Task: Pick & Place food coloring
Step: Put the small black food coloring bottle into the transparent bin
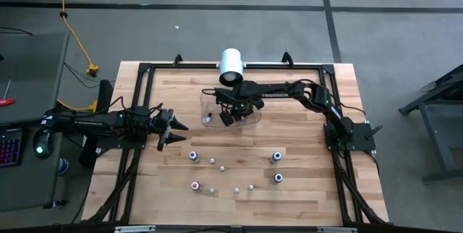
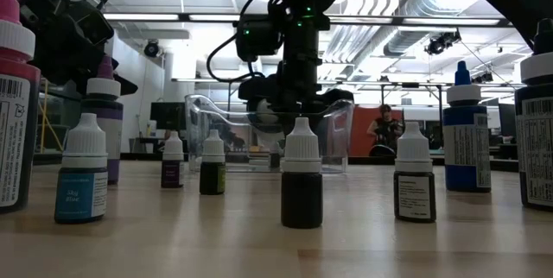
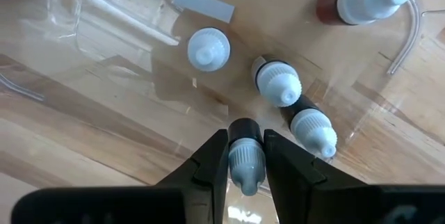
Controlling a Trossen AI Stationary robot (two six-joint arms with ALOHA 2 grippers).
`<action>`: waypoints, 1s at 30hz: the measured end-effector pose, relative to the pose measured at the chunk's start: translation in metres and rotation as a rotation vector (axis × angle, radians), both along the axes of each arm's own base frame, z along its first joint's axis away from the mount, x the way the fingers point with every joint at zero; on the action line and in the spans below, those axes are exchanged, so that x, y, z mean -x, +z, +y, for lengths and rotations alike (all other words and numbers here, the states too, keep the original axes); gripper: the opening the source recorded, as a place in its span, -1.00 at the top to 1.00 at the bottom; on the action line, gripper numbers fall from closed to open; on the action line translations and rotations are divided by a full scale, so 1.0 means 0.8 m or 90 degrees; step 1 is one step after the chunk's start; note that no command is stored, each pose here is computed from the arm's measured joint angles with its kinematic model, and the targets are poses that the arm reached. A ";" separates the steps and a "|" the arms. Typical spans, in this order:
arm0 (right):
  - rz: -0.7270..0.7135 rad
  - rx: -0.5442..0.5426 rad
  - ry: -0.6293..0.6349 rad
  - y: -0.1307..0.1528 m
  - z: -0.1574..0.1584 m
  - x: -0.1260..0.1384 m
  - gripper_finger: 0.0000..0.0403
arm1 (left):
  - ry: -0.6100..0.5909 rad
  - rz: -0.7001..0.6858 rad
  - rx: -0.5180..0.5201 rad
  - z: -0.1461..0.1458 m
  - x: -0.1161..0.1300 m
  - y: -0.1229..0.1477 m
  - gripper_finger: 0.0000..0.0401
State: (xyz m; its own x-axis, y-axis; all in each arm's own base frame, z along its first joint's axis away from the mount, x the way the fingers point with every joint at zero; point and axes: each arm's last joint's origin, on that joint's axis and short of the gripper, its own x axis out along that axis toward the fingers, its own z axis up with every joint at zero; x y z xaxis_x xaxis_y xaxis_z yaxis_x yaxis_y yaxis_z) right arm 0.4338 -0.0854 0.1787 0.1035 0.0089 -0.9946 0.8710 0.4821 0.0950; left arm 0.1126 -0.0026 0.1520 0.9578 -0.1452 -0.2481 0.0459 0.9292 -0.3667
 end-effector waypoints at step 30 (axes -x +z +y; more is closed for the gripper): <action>-0.005 -0.003 -0.005 0.001 0.000 -0.001 0.05 | 0.000 0.000 0.000 0.000 0.000 0.000 -0.17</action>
